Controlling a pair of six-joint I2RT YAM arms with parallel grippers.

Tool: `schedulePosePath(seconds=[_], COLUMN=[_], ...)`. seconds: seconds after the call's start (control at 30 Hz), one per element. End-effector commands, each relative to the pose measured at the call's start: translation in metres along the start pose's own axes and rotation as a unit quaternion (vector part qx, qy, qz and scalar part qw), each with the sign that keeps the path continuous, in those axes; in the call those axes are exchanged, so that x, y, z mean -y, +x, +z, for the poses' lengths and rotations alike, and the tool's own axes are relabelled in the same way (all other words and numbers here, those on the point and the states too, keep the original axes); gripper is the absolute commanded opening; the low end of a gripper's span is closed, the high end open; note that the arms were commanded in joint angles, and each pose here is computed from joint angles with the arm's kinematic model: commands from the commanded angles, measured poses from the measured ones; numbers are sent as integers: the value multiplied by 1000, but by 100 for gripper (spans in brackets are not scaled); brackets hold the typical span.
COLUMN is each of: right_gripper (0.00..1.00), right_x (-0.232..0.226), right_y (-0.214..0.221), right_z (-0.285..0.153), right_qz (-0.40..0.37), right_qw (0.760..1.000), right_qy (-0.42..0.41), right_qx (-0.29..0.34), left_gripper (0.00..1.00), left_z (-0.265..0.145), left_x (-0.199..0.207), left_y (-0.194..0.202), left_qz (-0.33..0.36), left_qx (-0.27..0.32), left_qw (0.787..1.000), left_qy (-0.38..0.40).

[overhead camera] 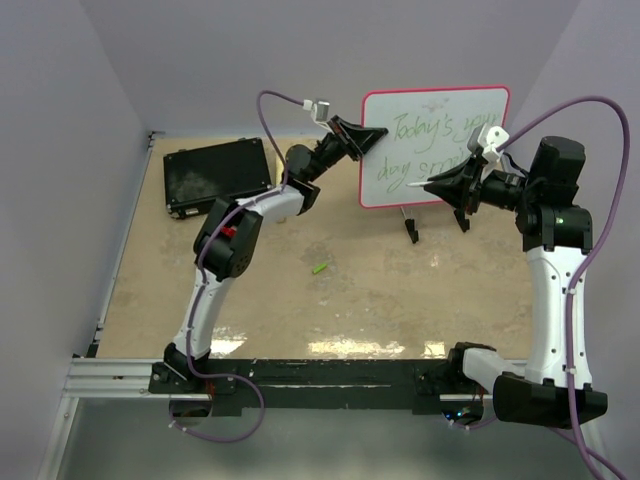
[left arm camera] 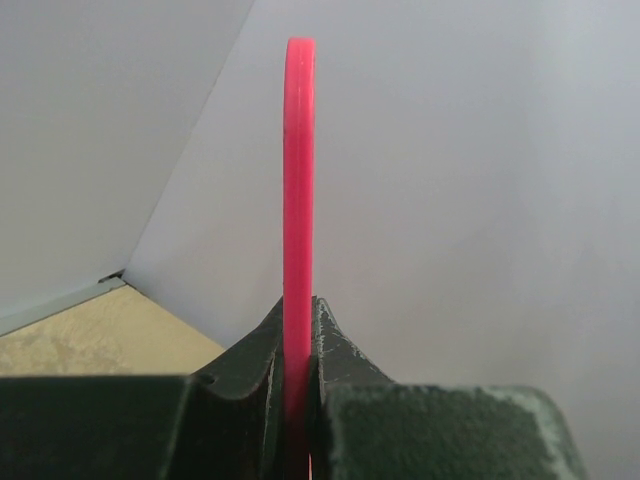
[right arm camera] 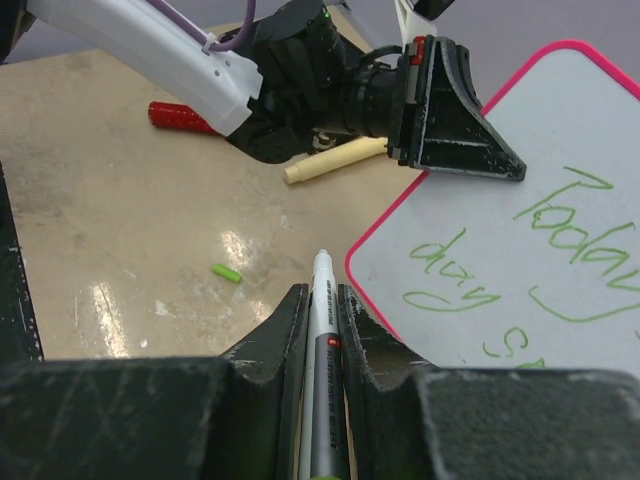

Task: Write a sentence on the whiteboard
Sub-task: Place the whiteboard on the whiteboard stand.

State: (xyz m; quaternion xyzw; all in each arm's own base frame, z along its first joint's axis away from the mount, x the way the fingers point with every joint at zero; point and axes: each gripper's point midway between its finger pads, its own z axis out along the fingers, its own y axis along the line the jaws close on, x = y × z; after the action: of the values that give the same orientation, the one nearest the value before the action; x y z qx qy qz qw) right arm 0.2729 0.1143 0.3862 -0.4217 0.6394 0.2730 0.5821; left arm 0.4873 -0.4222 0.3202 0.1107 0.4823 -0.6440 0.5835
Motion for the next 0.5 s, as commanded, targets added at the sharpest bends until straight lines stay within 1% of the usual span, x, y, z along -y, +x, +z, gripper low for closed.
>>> schedulePosePath(seconds=[0.0, 0.03, 0.2, 0.33, 0.47], right_gripper=[0, 0, 0, 0, 0], right_x=[-9, -10, -10, -10, -10], right_y=[-20, -20, -19, -17, -17], right_z=[-6, -6, -6, -5, -5], right_qz=[-26, -27, -25, -24, -24], right_qw=[999, 999, 999, 999, 999], right_qy=[-9, -10, -11, -12, -12], right_qx=[18, 18, 18, 18, 18], left_gripper=[0, 0, 0, 0, 0], left_z=[13, 14, 15, 11, 3], left_x=[65, 56, 33, 13, 7], left_y=[-70, -58, -40, -22, -8], left_qz=[86, 86, 87, 85, 78], left_qx=[167, 162, 166, 158, 147], left_qw=[977, 978, 979, 982, 984], left_qy=[104, 98, 74, 56, 55])
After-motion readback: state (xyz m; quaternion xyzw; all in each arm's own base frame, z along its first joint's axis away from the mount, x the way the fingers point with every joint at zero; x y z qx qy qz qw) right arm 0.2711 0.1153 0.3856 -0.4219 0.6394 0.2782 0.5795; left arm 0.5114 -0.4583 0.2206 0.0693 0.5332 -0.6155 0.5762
